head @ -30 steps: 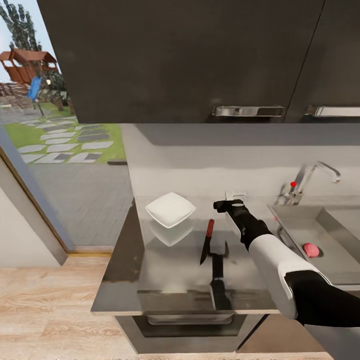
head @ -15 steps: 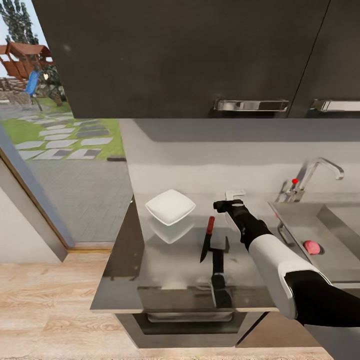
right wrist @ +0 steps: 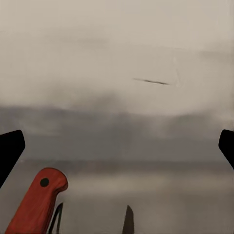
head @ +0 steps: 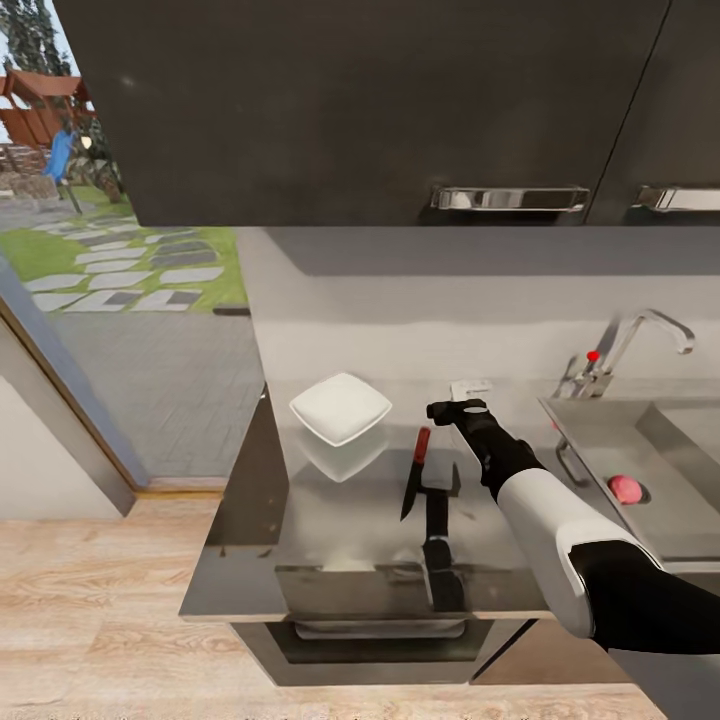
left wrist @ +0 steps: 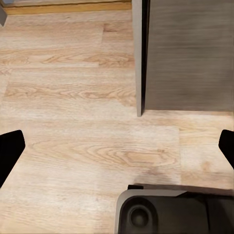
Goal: In the kitchen, take the Vidalia onion out of the sink, dice it on the chopping board with the paring knife, put the diced onion into the bowl on the countertop, then place both the paring knife and the chopping board into the sink.
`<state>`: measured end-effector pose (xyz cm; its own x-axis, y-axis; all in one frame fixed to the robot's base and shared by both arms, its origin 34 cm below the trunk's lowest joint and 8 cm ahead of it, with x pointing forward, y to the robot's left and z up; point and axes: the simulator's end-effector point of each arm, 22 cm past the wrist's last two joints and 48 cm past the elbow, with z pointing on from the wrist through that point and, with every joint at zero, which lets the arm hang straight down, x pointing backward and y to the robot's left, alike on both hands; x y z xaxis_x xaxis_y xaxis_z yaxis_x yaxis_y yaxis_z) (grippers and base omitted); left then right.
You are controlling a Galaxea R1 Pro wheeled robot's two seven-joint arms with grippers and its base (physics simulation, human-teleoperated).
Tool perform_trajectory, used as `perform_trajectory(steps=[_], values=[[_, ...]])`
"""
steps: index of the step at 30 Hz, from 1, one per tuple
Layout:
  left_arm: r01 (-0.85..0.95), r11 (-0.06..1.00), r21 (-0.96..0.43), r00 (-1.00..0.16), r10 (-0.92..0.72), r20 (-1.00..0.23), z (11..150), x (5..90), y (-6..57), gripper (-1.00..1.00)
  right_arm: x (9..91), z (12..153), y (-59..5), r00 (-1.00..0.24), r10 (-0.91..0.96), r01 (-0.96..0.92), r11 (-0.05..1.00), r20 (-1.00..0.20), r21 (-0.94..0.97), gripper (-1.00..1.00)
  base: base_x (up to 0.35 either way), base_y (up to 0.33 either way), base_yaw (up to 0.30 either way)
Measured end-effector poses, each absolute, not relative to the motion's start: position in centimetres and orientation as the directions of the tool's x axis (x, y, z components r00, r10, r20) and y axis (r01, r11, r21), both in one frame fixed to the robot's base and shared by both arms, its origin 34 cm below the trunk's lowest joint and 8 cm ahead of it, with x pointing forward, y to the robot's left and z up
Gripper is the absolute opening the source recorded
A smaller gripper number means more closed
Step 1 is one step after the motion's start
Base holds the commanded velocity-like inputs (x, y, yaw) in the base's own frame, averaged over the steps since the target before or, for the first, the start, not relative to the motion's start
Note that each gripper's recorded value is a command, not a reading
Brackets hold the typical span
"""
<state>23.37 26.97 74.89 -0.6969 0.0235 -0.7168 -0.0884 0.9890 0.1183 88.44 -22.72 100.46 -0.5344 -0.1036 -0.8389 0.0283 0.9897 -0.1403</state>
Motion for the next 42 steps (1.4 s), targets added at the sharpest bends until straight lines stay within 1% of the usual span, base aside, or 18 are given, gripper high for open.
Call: perform_trajectory(steps=[8,17,42], values=[[-0.087,0.989,0.120,-0.707,0.024,-0.707,74.7,23.1,27.0,1.00,88.4,99.5,-22.7,-0.545,-0.104,0.026,0.990,-0.832,-0.141,1.00,0.004,0.005,0.000],[-0.086,0.989,0.120,-0.713,0.023,-0.701,74.6,22.8,27.0,1.00,88.4,98.7,-22.7,-0.554,-0.104,0.025,0.990,-0.826,-0.141,1.00,0.080,0.091,0.000],[-0.090,0.989,0.115,-0.721,0.014,-0.693,74.4,22.4,26.5,1.00,88.4,98.6,-22.9,-0.555,-0.104,0.028,0.989,-0.826,-0.143,1.00,0.002,0.003,0.000]])
